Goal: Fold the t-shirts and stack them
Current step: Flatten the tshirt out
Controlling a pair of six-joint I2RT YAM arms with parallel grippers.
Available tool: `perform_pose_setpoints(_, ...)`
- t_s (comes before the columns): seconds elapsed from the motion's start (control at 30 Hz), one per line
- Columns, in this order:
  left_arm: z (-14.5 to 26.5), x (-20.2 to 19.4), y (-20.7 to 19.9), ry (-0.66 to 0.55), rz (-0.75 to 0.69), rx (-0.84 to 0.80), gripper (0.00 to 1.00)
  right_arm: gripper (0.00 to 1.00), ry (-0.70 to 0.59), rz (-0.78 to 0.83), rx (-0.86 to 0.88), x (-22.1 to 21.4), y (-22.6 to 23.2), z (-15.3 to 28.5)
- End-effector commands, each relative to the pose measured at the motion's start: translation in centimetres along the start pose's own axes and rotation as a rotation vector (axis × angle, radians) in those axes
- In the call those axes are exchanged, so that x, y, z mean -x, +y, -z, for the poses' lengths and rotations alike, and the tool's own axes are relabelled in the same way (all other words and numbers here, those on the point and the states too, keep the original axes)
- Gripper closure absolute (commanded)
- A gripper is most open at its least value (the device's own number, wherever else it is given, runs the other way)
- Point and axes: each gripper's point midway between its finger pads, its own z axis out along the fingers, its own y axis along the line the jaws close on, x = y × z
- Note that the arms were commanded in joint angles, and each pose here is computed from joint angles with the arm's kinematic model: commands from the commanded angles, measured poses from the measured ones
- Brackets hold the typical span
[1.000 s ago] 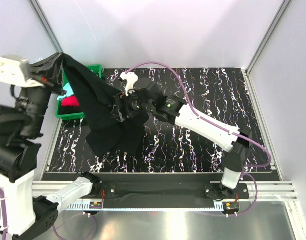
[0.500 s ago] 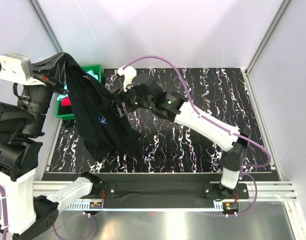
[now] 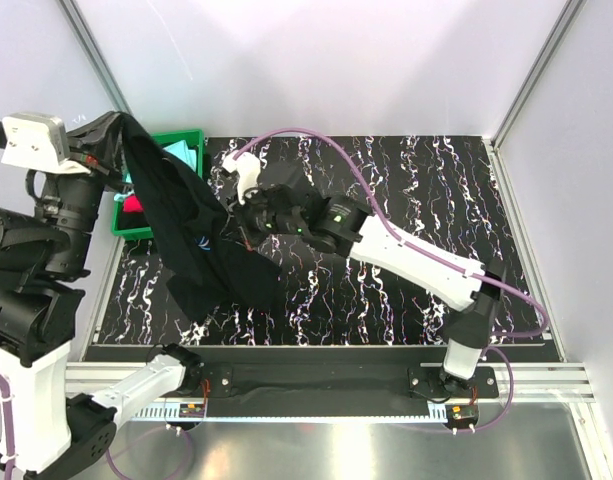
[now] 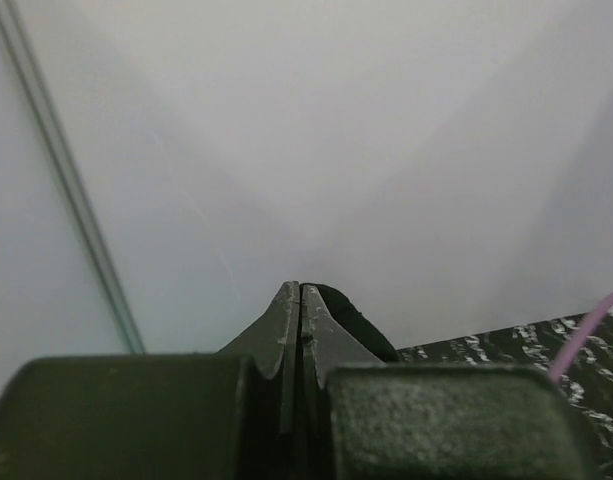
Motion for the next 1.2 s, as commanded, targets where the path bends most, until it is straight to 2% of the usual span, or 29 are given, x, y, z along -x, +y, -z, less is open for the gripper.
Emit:
perform_pose_setpoints(0.0, 3.5, 5.7, 4.2, -0.143, -0.064, 0.162, 1.0, 1.0, -0.156, 0.047, 0.193, 5.7, 5.9, 6.2)
perform_pose_setpoints(0.2, 9.3, 13.5, 7.0, -0.346, -0.087, 0.224, 1.0, 1.0, -0.224, 0.117, 0.29, 8.9, 10.9, 11.2)
perform_pose_setpoints(0.4, 13.1, 19.6, 6.7, -0.546, -0.043, 0.156, 1.0, 1.0, -0.284, 0.141, 0.31, 12.3, 12.9, 15.4)
perform_pose_setpoints(0.53, 11.7, 20.0, 6.2, -0.573, -0.042, 0.142, 1.0, 1.0, -0.312, 0.135, 0.289, 13.4, 12.8, 16.4)
perform_pose_setpoints(0.63, 7.0, 17.4, 5.6, -0.502, -0.074, 0.165, 1.0, 1.0, -0.293, 0.165, 0.123, 12.3, 9.3, 15.8)
perform_pose_setpoints(0.67, 5.7, 16.7, 5.3, -0.485, -0.08, 0.165, 1.0, 1.0, -0.248, 0.168, 0.058, 10.6, 7.6, 14.5)
perform_pose_setpoints(0.7, 1.8, 13.4, 4.1, -0.397, -0.1, 0.15, 1.0, 1.0, -0.263, 0.159, 0.006, 10.8, 6.1, 15.4)
perform_pose_setpoints(0.77, -1.6, 10.4, 3.1, -0.333, -0.122, 0.139, 1.0, 1.0, -0.206, 0.121, -0.088, 8.3, 3.2, 14.2)
perform_pose_setpoints(0.8, -5.5, 6.0, 1.6, -0.232, -0.14, 0.112, 1.0, 1.0, -0.228, 0.088, -0.141, 8.4, 1.0, 15.5)
perform_pose_setpoints(0.83, -7.1, 4.5, 1.1, -0.214, -0.141, 0.109, 1.0, 1.0, -0.232, 0.034, -0.179, 7.9, -0.6, 15.6)
perform_pose_setpoints(0.87, -9.1, 2.1, 0.3, -0.173, -0.149, 0.1, 1.0, 1.0, -0.168, -0.006, -0.243, 5.0, -3.3, 14.6)
perform_pose_setpoints(0.93, -14.0, -5.4, -2.0, -0.062, -0.166, 0.062, 1.0, 1.0, -0.189, -0.089, -0.389, 3.8, -8.0, 17.1)
perform_pose_setpoints(0.97, -15.6, -8.2, -2.8, -0.02, -0.166, 0.052, 1.0, 1.0, -0.136, -0.142, -0.483, 0.7, -10.7, 16.9)
perform_pose_setpoints(1.0, -17.0, -11.6, -4.0, 0.027, -0.147, 0.028, 1.0, 1.0, -0.14, -0.171, -0.536, -0.2, -12.1, 18.2)
perform_pose_setpoints(1.03, -19.6, -16.7, -5.5, 0.09, -0.134, 0.007, 1.0, 1.0, -0.139, -0.241, -0.623, -1.5, -14.9, 19.4)
perform_pose_setpoints(1.1, -21.9, -22.4, -7.9, 0.165, -0.079, -0.028, 1.0, 1.0, -0.061, -0.299, -0.726, -6.0, -17.9, 20.7)
perform_pose_setpoints(1.13, -23.4, -28.5, -9.6, 0.265, -0.085, -0.048, 1.0, 1.0, -0.043, -0.328, -0.768, -7.5, -18.9, 21.3)
perform_pose_setpoints(1.17, -24.2, -31.8, -10.6, 0.318, -0.089, -0.043, 1.0, 1.0, -0.003, -0.368, -0.843, -9.9, -21.1, 22.3)
